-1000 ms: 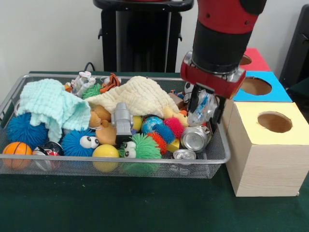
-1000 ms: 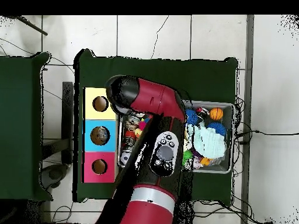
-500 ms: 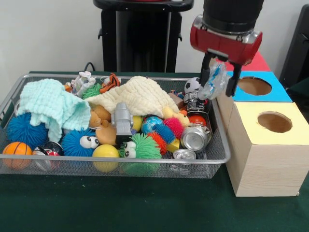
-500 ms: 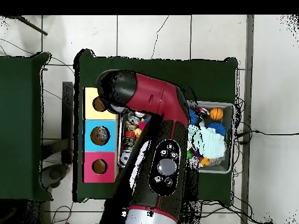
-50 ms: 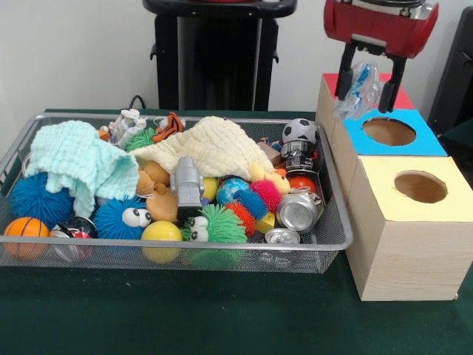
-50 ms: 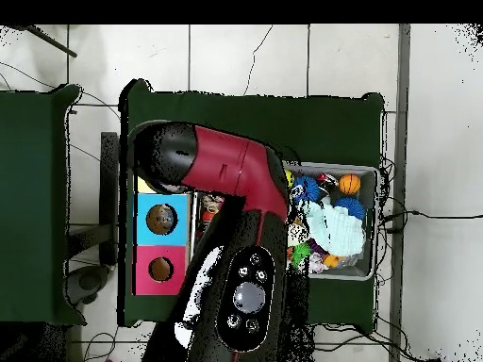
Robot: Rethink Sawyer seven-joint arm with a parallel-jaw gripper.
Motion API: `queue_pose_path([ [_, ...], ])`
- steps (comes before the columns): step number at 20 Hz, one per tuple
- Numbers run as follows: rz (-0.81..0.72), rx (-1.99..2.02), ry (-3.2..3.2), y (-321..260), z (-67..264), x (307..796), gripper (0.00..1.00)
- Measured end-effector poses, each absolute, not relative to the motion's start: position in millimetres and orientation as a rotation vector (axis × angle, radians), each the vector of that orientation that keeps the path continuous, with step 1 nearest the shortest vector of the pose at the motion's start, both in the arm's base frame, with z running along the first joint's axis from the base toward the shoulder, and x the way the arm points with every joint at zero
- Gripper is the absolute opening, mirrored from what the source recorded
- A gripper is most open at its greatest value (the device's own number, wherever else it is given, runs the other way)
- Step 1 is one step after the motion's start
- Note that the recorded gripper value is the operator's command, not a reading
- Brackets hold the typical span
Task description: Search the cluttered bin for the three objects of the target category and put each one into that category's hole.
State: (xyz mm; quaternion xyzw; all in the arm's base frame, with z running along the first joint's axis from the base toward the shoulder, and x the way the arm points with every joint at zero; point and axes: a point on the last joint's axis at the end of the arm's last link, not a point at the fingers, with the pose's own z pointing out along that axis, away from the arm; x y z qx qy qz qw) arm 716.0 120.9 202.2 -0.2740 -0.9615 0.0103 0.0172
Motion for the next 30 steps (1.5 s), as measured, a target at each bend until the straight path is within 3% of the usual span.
queue_pose_path([
  [30,0.068,-0.814,-2.989,152.4,161.1,645.4,0.00],
])
